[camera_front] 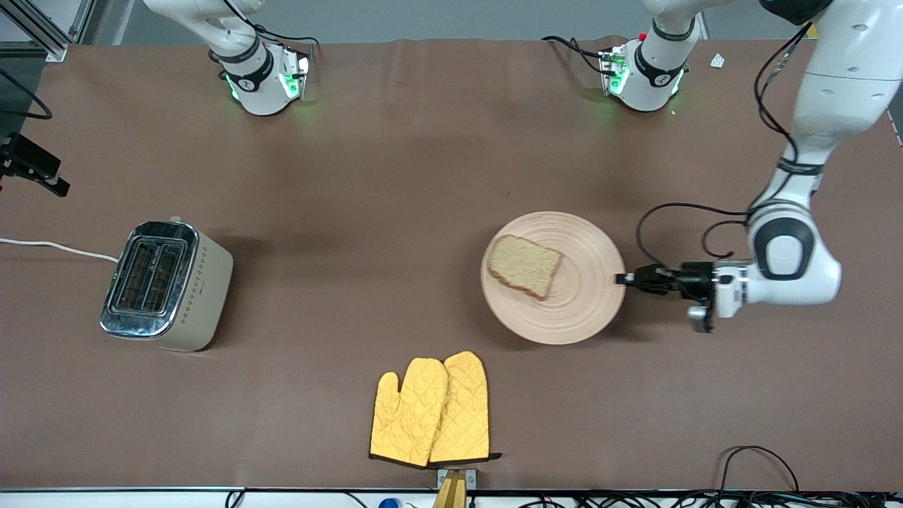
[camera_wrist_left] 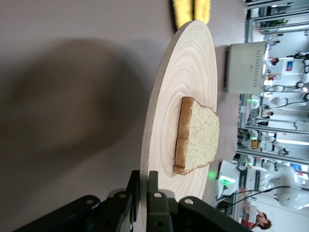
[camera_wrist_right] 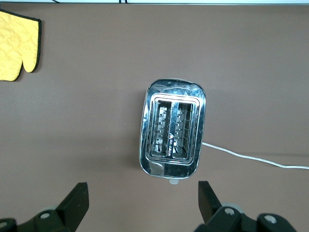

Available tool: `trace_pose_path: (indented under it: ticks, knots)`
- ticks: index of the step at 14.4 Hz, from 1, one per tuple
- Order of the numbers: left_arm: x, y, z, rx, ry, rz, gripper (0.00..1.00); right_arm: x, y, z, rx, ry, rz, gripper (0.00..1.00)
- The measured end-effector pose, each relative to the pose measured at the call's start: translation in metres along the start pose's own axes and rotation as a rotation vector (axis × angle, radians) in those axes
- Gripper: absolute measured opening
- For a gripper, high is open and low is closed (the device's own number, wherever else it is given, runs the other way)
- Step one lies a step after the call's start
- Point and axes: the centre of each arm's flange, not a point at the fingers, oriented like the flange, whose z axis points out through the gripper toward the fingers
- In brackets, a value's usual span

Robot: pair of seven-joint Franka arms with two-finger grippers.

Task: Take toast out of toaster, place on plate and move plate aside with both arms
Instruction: 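Drag the plate with the bread away from the toaster with the left gripper, then open the left gripper and pull it back from the plate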

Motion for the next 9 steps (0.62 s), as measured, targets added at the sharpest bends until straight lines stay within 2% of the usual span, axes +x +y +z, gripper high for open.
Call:
trace_pose_path:
  ticks: [3,6,9]
  knots:
    - [-0.020,-0.047,-0.056,0.040,0.015,-0.002,0.09,0.000,0.000,0.000,0.000,0.000,0.000,1.00]
    - [-0.033,-0.090,-0.086,0.086,0.012,0.033,0.09,0.000,0.000,0.004,0.000,-0.004,0.000,1.00]
    - [-0.043,-0.128,-0.100,0.055,0.031,0.048,0.09,0.001,0.000,0.008,0.001,-0.006,0.000,1.00]
